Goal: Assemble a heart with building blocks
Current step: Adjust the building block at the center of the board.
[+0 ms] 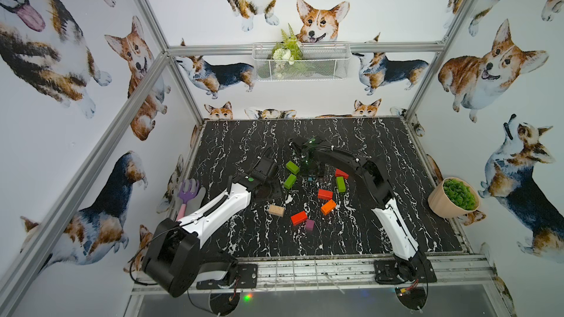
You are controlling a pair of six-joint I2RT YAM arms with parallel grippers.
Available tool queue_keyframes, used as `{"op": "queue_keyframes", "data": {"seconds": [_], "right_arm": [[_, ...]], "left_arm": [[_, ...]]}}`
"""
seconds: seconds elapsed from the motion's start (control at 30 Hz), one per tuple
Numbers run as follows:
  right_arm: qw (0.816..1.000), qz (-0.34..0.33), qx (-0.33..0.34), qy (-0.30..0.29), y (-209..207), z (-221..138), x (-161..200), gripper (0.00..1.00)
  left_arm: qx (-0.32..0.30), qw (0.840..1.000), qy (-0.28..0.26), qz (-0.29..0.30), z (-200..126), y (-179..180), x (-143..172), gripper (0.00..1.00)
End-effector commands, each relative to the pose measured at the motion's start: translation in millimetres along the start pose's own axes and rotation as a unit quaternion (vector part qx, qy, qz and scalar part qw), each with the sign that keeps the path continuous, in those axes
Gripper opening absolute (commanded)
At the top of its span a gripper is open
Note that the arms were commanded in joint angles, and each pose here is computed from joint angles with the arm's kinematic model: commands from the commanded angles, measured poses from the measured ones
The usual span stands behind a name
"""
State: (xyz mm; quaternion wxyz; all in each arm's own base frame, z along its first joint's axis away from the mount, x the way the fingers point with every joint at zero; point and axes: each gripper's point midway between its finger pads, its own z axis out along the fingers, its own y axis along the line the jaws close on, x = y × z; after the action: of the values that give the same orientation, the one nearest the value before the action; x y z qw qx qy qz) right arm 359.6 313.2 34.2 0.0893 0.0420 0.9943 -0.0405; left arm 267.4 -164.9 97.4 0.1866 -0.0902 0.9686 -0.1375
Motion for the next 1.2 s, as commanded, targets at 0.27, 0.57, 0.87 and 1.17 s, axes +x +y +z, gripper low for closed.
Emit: {"op": "queue_keyframes", "data": {"seconds": [0.27, 0.57, 0.87, 1.17], "right_arm": [[0.999, -0.029, 0.039, -0.007, -17, -12, 13, 0.73], [0.997, -0.067, 0.039, 0.008, -18, -10, 23, 0.66], [0.997, -0.068, 0.046, 0.006, -34, -6, 9, 0.43], [0.997, -0.055, 0.058, 0.006, -55, -1, -11, 0.42]], "left_arm": [[0.005, 1.000, -0.003, -0.004, 2, -1, -1, 0.54], [0.008, 1.000, -0.001, -0.010, 3, -2, 0, 0.54], [0.010, 1.000, 0.000, -0.011, 2, -5, -3, 0.54], [0.008, 1.000, 0.003, -0.010, 3, -5, -2, 0.54]]}}
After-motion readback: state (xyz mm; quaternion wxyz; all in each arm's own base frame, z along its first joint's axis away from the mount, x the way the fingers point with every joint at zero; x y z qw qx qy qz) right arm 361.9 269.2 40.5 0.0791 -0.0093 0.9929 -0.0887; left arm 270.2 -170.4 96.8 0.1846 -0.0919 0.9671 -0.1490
